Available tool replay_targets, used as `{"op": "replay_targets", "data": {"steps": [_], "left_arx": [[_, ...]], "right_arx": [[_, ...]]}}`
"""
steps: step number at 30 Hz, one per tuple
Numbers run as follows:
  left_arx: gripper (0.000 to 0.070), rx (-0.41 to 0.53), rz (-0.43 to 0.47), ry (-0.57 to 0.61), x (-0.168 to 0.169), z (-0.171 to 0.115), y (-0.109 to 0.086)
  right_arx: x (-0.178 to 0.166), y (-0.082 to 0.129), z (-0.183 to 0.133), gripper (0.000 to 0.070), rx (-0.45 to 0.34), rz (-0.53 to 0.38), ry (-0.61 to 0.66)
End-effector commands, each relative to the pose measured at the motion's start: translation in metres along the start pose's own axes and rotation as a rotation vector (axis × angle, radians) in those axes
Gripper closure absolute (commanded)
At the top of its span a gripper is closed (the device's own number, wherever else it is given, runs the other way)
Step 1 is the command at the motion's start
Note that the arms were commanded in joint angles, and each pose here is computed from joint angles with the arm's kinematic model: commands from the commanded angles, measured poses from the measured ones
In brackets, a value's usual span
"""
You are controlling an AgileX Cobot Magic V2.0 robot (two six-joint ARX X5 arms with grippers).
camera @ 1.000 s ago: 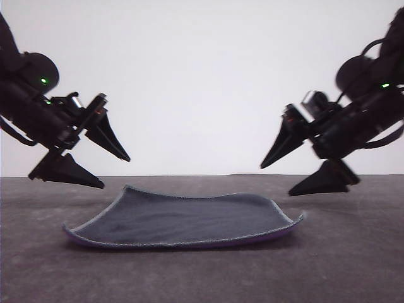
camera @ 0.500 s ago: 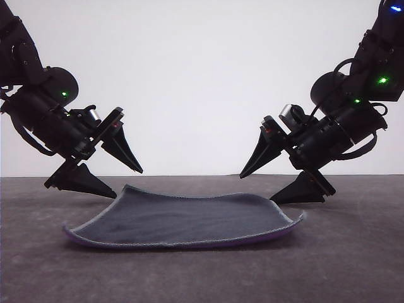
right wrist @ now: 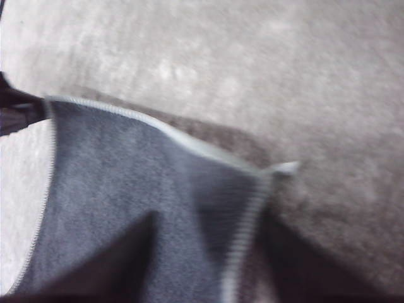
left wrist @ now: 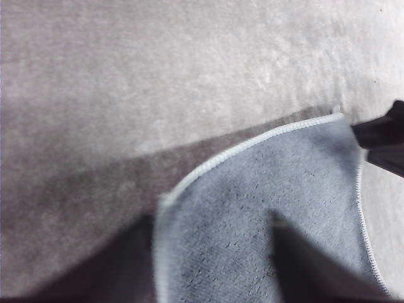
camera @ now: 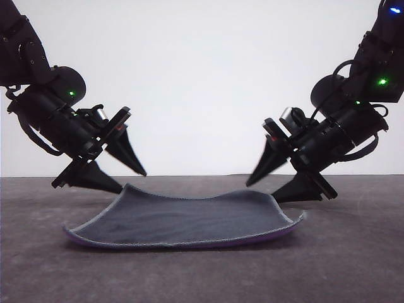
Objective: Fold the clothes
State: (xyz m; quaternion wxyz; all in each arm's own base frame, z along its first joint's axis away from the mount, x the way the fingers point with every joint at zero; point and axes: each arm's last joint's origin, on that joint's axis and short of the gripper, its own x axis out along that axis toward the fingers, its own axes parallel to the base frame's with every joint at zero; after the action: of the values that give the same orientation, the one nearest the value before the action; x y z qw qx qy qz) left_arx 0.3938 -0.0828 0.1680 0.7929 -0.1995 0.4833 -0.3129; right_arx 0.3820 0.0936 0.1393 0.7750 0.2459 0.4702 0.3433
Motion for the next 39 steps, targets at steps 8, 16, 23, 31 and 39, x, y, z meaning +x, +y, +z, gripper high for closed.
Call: {"op": "replay_targets", "data": {"steps": [8,16,23,31,39], "left_arx": [[0.0700,0.032,-0.006,0.003,0.005,0.003,0.002],[0.0700,0.016,-0.100,0.038,0.003,0.001,0.001],[0.0700,-0.007,-0.118,0.142,0.000,-0.010,0.003],[0.0700,0.001,-0.135,0.274,-0.009,-0.019,-0.002],[0.0700,0.003,-0.148,0.370,-0.019,-0.020,-0.011]], "right_arx": [[0.004,-0.004,0.002,0.0680,-0.035,0.016,0.005],[-0.004,-0.005,0.007,0.0691,-0.010,0.143,0.039],[-0.014,-0.012,0.000,0.0690,0.064,0.244,0.119],[-0.018,-0.013,-0.012,0.0688,0.097,0.319,0.200],[-0.021,-0.012,-0.027,0.0688,0.142,0.313,0.288]]}}
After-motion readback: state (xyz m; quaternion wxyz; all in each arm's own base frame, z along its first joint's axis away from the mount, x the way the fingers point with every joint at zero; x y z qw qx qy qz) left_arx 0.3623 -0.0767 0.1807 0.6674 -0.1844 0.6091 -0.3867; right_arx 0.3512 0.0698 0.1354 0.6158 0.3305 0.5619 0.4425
